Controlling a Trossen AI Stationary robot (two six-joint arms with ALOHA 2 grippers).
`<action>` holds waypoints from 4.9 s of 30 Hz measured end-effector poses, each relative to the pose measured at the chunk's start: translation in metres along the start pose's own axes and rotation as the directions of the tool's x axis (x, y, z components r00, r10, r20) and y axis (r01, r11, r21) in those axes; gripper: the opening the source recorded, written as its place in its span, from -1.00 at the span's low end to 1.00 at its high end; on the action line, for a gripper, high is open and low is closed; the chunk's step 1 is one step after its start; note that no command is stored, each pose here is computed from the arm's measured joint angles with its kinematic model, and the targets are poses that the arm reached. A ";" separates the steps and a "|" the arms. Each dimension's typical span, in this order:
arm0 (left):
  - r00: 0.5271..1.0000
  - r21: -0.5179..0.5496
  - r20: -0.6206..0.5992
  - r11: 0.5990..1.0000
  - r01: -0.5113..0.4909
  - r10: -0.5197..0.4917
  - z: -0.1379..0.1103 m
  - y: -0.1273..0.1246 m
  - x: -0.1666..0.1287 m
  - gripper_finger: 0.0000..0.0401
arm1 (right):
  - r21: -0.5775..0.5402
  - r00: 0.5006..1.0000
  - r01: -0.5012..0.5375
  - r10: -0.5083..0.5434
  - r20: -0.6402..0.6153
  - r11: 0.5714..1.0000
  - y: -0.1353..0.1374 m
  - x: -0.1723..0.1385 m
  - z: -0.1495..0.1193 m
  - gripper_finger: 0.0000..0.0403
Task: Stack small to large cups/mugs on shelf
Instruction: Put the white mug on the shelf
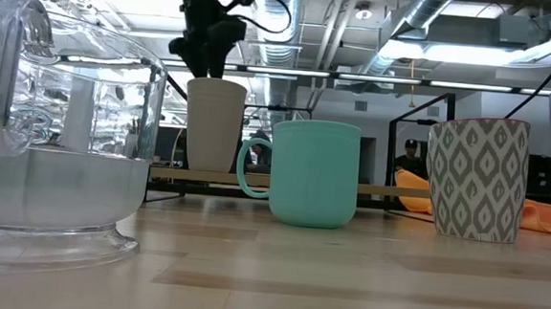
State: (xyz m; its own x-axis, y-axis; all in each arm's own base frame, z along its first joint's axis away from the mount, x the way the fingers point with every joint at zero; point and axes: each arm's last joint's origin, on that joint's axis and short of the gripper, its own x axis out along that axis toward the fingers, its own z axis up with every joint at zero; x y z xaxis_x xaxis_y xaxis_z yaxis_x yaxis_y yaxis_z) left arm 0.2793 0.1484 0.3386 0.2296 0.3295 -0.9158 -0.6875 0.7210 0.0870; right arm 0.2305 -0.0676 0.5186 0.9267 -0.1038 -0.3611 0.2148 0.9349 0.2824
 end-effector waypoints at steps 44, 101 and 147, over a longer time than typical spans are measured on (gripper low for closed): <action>0.556 0.322 0.301 0.632 0.705 -0.775 -0.150 -0.115 -0.205 0.07 | 0.183 0.866 0.078 0.025 -0.499 0.980 0.037 -0.099 -0.103 -0.16; 0.548 0.323 0.240 0.598 0.734 -0.802 -0.220 -0.232 -0.190 0.07 | 0.013 0.476 0.631 -0.374 -0.796 0.776 0.050 0.097 -0.327 -0.66; 0.540 0.627 0.332 0.608 0.486 -0.774 -0.135 -0.216 -0.159 0.07 | -0.334 0.912 -0.102 -0.046 -0.407 0.937 0.214 0.089 -0.153 -0.88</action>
State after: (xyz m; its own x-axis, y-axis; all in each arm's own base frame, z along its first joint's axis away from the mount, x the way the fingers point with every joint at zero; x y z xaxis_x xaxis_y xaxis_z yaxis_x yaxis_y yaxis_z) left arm 0.2979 -0.1421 0.4126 0.8845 -0.1776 -0.4315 0.1256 0.9812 -0.1465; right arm 0.3121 0.1751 0.4113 0.7103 0.0007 -0.7039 0.0038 1.0000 0.0048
